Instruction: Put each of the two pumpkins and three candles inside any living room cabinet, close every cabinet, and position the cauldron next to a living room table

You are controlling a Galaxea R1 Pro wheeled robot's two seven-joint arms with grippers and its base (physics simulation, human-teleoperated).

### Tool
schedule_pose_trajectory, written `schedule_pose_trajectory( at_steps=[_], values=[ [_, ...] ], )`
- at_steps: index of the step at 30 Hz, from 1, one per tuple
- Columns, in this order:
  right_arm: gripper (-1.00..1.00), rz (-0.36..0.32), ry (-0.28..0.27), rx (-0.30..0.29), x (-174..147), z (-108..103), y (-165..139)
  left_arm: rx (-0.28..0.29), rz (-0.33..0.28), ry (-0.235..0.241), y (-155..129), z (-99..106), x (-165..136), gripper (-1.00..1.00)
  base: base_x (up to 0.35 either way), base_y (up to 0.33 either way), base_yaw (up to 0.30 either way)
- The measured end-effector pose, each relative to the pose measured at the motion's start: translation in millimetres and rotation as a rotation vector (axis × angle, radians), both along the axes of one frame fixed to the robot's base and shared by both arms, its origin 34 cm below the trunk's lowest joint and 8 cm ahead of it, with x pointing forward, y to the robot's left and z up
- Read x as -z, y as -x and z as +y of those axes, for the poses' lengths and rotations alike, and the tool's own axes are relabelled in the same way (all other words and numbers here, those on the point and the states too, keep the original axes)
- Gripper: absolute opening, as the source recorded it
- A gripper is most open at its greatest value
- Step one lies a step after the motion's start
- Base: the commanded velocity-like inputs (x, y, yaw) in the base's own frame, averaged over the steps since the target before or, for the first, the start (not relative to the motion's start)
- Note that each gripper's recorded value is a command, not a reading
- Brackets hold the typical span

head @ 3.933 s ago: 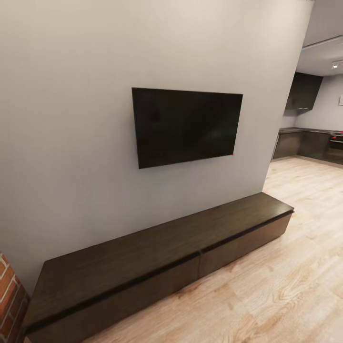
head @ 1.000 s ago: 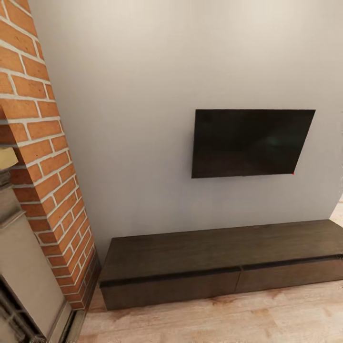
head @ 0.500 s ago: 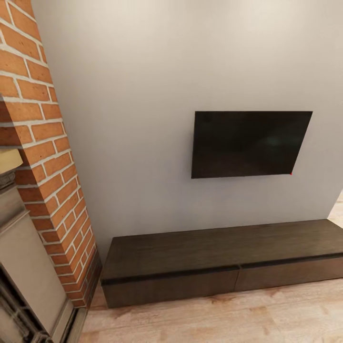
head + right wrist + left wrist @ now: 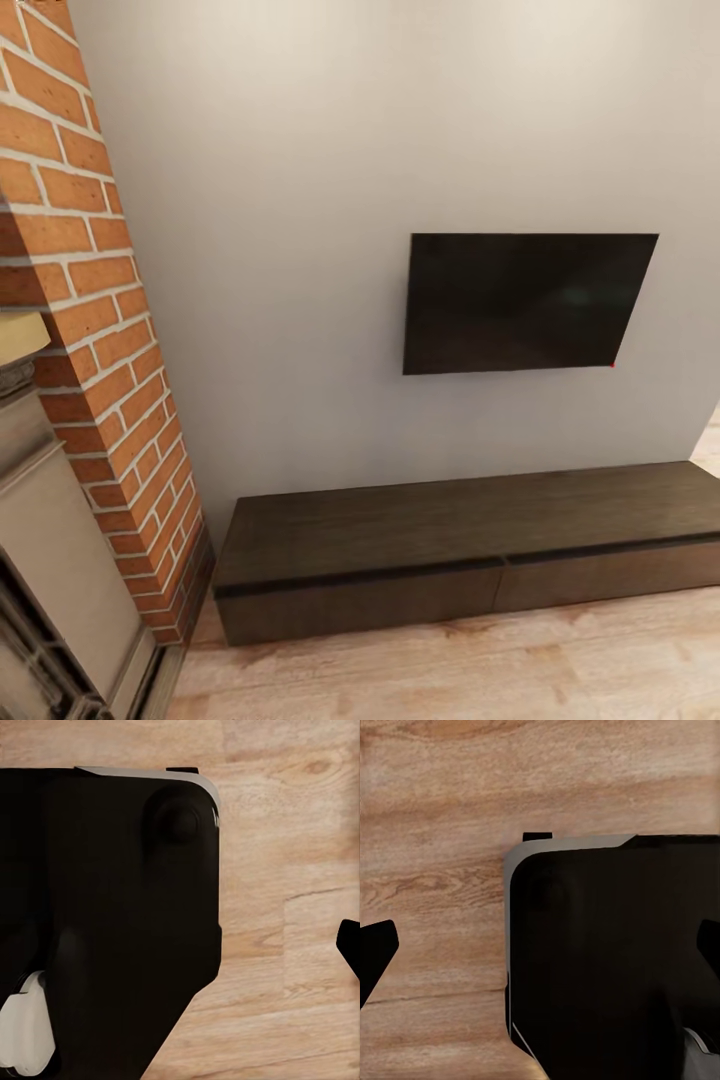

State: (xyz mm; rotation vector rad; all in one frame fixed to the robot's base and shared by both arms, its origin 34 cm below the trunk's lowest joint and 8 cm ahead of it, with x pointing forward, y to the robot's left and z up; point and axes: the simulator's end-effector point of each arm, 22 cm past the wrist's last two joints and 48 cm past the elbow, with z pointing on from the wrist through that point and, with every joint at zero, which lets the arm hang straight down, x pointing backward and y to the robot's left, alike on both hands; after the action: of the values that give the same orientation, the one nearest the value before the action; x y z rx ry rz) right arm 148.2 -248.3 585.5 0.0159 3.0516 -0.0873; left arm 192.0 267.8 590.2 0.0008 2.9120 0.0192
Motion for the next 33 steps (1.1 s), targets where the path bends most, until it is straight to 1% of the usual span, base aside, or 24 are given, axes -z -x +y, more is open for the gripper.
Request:
schedule_pose_trajectory(
  at_steps=[19,25,33],
  values=[
    [1.00,-0.001,-0.001,0.000,-1.8,0.3,0.3,-0.002,-0.002,0.000,0.2,0.0,-2.0,1.00,0.000,0.000,0.259],
    [1.00,-0.001,-0.001,0.000,-2.8,0.3,0.7,-0.002,-0.041,0.000,-7.8,0.4,-5.0,1.00,0.000,0.000,0.082],
    [1.00,-0.001,-0.001,0.000,-6.4,0.3,2.0,-0.002,-0.047,-0.001,-7.7,0.9,-9.0,1.00,0.000,0.000,0.006]
  ],
)
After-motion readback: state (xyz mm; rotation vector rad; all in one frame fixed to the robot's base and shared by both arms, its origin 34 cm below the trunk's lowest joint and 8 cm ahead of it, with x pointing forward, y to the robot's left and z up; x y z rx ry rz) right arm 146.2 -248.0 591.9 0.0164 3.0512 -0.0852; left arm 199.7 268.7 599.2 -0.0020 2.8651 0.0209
